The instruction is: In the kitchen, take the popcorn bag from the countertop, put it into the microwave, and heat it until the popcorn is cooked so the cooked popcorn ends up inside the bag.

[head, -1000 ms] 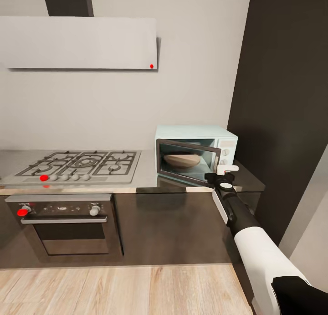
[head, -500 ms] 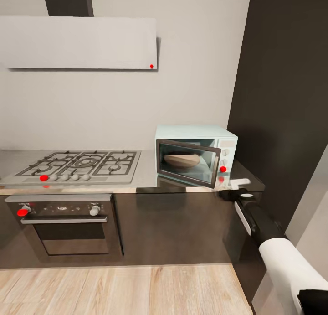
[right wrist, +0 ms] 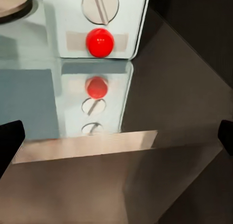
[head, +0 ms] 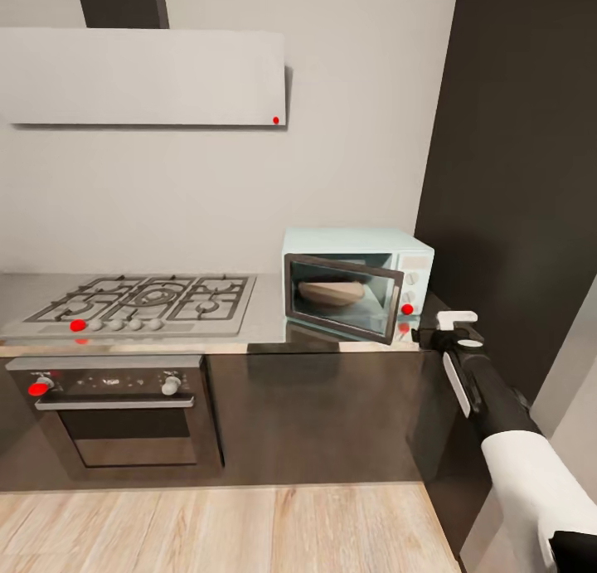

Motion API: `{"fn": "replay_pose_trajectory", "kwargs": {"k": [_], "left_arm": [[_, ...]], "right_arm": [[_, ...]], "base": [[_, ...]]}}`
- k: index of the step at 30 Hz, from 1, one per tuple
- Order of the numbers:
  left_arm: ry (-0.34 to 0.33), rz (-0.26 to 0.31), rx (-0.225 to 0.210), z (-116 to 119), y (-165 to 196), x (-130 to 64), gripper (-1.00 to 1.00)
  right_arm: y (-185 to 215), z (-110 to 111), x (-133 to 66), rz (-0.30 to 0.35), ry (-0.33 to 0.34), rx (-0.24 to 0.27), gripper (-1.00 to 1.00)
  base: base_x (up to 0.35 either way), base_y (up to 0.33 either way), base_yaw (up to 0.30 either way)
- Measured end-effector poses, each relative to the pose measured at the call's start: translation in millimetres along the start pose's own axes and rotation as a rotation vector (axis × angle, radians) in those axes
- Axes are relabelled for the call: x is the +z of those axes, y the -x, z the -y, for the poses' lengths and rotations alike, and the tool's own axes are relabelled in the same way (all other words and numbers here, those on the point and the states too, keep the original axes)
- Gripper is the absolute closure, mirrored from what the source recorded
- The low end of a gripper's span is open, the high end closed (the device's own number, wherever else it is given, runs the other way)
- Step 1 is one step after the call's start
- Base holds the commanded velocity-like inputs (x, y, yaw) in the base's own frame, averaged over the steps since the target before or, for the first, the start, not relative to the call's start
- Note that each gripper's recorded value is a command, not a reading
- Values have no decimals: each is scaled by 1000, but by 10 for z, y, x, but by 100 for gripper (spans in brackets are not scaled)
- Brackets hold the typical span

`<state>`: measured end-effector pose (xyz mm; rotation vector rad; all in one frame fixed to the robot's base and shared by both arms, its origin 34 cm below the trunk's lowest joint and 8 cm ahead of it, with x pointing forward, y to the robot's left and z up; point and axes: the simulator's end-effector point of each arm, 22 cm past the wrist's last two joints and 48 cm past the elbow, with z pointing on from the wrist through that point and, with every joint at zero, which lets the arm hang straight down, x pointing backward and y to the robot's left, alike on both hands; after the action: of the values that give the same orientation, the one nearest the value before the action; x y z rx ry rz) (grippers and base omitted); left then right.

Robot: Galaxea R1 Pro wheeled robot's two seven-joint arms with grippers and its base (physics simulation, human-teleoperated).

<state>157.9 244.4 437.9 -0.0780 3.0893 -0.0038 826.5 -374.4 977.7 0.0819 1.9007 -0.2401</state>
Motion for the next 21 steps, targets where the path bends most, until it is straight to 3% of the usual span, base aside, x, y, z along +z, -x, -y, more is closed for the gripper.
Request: {"fn": "replay_pose_trajectory", "kwargs": {"k": [18,21], "left_arm": [[1,0,-1,-9,-1,0,-100],[1,-1,-1,-9,-1,1,-100]], "right_arm": [[21,-45,-1,10,15,6,-100],[18,-123,0,10,55,5,-100]], "base": [[313,0,0],[92,0,0]]}}
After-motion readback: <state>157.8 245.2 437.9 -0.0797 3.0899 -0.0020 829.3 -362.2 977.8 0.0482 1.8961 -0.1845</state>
